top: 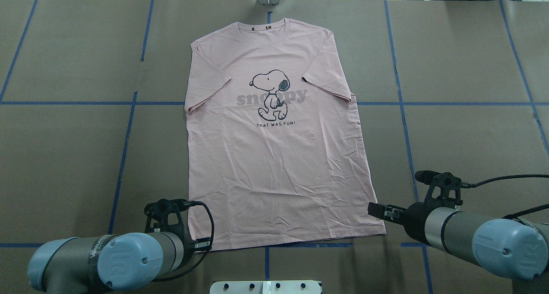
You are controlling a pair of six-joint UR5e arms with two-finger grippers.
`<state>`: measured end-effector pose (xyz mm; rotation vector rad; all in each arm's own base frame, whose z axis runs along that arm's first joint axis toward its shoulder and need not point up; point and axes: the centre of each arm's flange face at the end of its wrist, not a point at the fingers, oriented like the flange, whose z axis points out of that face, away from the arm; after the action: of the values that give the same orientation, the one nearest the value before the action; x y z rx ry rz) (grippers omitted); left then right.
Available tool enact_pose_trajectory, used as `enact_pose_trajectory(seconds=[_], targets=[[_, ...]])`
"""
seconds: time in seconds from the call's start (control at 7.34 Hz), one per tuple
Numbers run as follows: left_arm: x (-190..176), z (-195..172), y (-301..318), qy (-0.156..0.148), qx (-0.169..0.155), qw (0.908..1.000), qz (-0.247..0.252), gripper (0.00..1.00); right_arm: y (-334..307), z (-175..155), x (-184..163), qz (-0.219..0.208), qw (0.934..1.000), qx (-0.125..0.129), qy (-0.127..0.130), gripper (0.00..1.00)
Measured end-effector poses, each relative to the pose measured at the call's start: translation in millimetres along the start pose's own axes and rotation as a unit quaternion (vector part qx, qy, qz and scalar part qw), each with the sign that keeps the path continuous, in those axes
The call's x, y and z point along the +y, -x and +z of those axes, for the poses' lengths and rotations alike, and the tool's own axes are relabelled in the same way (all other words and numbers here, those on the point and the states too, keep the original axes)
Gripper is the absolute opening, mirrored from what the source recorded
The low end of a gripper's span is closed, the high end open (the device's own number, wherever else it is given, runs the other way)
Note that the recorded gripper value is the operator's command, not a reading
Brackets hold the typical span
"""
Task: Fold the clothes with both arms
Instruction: 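Grasp the hem corners with both grippers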
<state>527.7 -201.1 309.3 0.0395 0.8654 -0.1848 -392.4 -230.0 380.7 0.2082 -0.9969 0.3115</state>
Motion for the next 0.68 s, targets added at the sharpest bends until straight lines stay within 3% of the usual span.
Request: enact_pose_trajectory(seconds=[0.41, 0.68], targets=[[-2, -1, -1, -0.007, 0.002, 1.0000, -0.001, 0.00, -8, 17, 12, -0.013, 0.9993, 0.036, -0.003, 0.62], [-5, -1, -1, -0.016, 0.002, 0.9999, -0.001, 0.00, -6, 35, 20, -0.017, 0.9989, 0.043, -0.005, 0.59]])
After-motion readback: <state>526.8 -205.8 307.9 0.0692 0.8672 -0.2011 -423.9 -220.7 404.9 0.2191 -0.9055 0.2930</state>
